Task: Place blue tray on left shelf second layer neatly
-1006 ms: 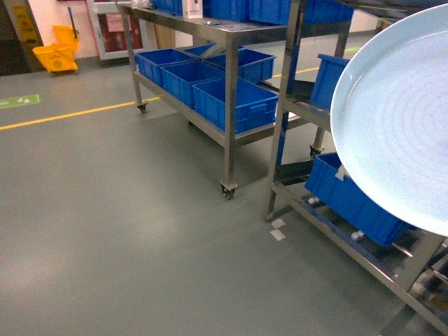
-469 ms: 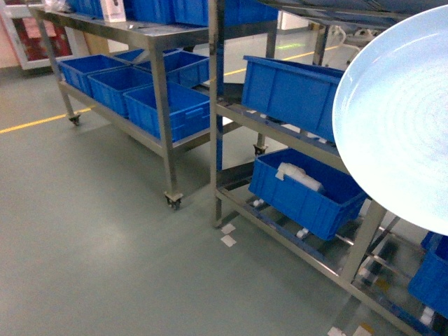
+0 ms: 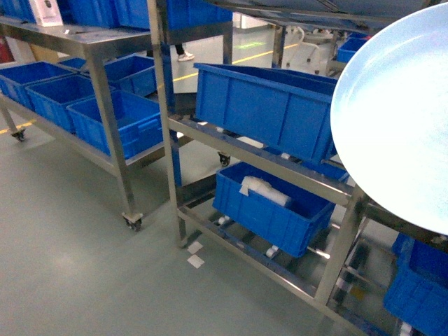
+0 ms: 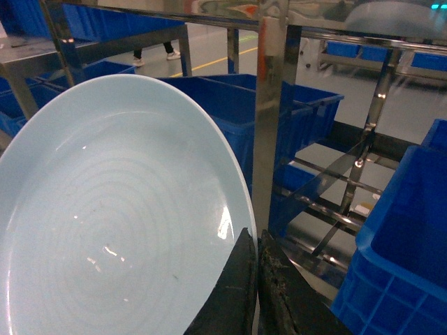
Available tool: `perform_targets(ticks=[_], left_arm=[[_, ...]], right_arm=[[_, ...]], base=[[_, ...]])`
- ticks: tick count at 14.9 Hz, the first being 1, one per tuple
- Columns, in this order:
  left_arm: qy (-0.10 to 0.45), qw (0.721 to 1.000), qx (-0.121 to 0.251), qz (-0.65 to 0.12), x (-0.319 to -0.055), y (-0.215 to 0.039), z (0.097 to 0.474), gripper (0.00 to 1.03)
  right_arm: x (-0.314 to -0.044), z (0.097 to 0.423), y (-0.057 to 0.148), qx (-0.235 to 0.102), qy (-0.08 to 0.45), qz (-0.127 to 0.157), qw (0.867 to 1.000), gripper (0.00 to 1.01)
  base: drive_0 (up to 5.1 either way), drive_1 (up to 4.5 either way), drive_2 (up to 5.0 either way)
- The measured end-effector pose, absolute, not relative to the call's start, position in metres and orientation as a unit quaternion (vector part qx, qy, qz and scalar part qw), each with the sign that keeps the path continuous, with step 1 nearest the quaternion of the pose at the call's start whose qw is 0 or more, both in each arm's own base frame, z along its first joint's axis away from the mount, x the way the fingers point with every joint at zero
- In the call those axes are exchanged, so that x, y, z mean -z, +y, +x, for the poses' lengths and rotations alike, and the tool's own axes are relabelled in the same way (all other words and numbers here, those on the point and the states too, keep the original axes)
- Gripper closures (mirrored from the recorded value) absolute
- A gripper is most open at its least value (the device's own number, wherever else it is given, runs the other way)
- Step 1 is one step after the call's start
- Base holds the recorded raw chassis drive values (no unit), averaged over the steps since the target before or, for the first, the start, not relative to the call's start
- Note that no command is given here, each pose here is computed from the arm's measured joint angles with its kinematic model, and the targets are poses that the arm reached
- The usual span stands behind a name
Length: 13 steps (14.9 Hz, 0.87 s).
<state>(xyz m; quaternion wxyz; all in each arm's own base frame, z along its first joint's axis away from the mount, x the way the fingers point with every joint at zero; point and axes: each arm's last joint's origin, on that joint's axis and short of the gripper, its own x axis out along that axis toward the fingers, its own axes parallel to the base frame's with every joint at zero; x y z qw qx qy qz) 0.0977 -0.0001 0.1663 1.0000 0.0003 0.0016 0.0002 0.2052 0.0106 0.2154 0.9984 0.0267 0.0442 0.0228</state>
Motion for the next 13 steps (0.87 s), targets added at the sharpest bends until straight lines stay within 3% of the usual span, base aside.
perform_targets(ticks=[10, 13], left_arm=[[0.002, 1.0, 0.0, 0.0, -0.1662, -0.0001, 0.0977, 0.05], [0.001, 1.0, 0.0, 0.0, -0.1664, -0.0001, 0.0977, 0.05]], right_arm=[[-0.2151, 0.2051, 0.0106, -0.023, 0.046, 0.027, 0.998, 0.99], [-0.2151, 0.2049, 0.0107, -0.024, 0.047, 0.027, 0.998, 0.99]], base=[[-1.5, -1.47, -1.5], [1.4, -0.55, -6.0]])
